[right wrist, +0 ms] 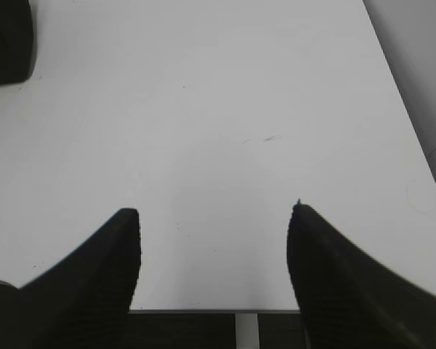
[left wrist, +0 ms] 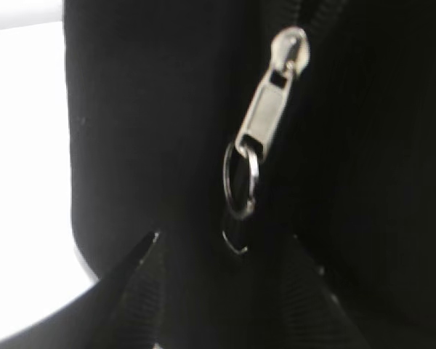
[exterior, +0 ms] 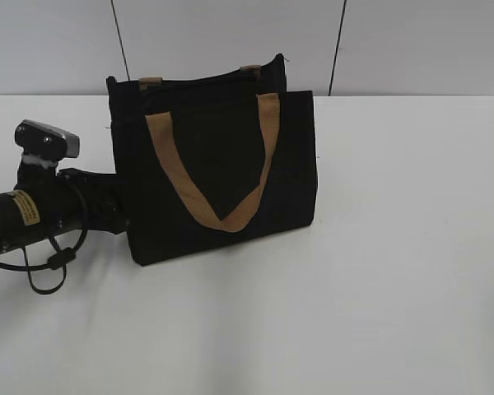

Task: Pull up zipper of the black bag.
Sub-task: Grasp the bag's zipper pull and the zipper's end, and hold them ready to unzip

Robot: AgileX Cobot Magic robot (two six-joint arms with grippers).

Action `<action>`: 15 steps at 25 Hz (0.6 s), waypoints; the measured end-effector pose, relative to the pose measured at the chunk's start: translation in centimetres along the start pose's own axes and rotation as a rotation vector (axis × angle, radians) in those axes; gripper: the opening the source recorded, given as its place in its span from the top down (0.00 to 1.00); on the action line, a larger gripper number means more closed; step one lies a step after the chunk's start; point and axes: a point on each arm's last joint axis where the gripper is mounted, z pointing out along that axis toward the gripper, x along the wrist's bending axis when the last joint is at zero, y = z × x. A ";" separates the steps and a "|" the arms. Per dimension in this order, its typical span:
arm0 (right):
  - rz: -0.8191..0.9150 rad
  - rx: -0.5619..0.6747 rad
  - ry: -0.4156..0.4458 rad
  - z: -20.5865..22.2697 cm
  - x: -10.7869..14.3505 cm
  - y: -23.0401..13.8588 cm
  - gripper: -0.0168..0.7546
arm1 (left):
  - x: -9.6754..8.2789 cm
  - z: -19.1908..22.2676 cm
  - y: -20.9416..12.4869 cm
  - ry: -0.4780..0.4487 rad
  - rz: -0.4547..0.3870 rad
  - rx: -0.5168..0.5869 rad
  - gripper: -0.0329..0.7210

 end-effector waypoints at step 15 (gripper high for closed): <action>0.000 0.000 0.000 0.0 0.0 0.0 0.35 | 0.3 -0.1 0.7 0.024 -0.043 -0.070 0.92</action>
